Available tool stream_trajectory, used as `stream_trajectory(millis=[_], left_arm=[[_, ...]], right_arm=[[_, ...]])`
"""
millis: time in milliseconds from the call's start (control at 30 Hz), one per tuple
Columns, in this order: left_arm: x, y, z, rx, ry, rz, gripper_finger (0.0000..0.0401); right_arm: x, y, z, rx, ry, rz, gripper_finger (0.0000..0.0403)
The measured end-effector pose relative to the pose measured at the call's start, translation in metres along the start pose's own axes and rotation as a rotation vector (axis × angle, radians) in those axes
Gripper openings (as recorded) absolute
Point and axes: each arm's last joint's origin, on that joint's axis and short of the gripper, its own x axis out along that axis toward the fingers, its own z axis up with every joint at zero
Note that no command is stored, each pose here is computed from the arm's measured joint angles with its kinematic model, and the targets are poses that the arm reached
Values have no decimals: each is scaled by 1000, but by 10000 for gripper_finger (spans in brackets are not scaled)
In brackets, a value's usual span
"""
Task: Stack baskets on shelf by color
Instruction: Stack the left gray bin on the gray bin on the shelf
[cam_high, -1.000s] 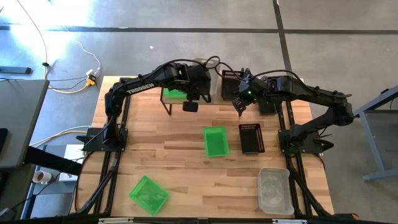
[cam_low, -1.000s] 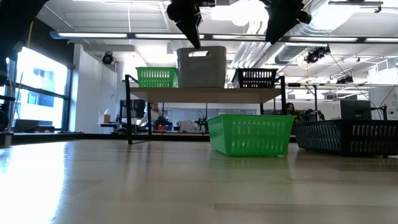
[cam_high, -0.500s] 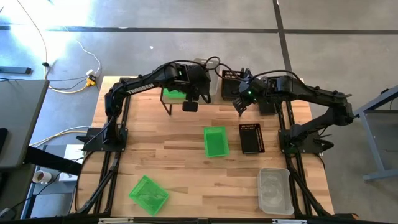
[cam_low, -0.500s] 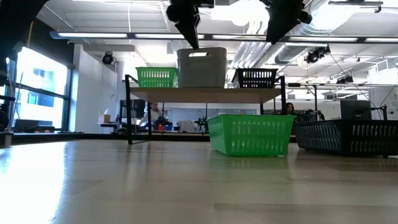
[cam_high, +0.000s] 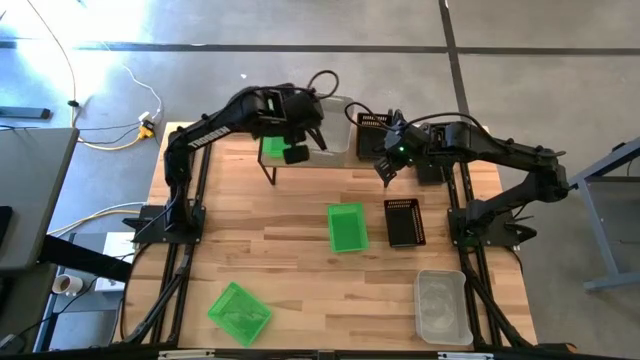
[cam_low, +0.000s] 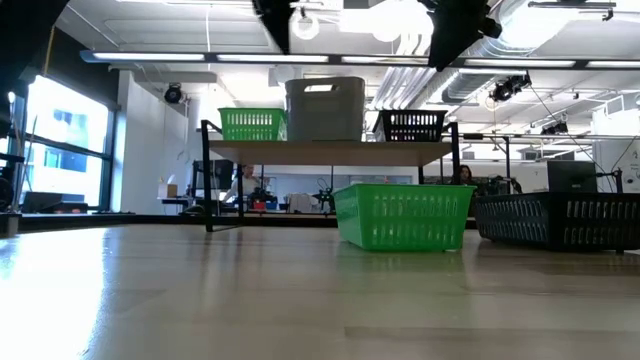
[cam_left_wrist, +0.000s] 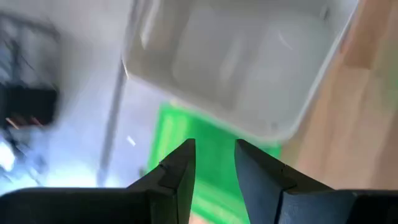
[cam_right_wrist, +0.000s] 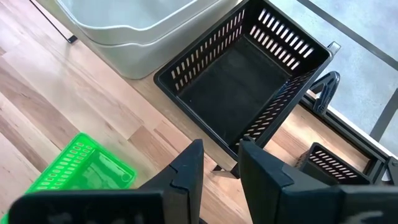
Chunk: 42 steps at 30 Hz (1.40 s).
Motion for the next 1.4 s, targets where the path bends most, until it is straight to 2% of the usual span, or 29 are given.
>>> stream_trajectory(millis=[200,367,667,933,1133,1400], left_arm=[[13,18,-6,-219,38,-98,104],[27,27,-7,-373,79,-97,104],[32,40,-12,-658,108,-150,104],[62,29,-1,-657,180,-195,104],[66,30,-1,-681,190,-190,104],[64,25,2,-686,186,-235,103]], right_arm=[[0,0,0,-34,2,-2,87],[0,0,0,-91,2,-3,87],[0,0,0,-166,2,-3,87],[1,-3,1,-182,3,-11,87],[2,-5,2,-200,5,-14,87],[2,-5,2,-220,5,-14,87]])
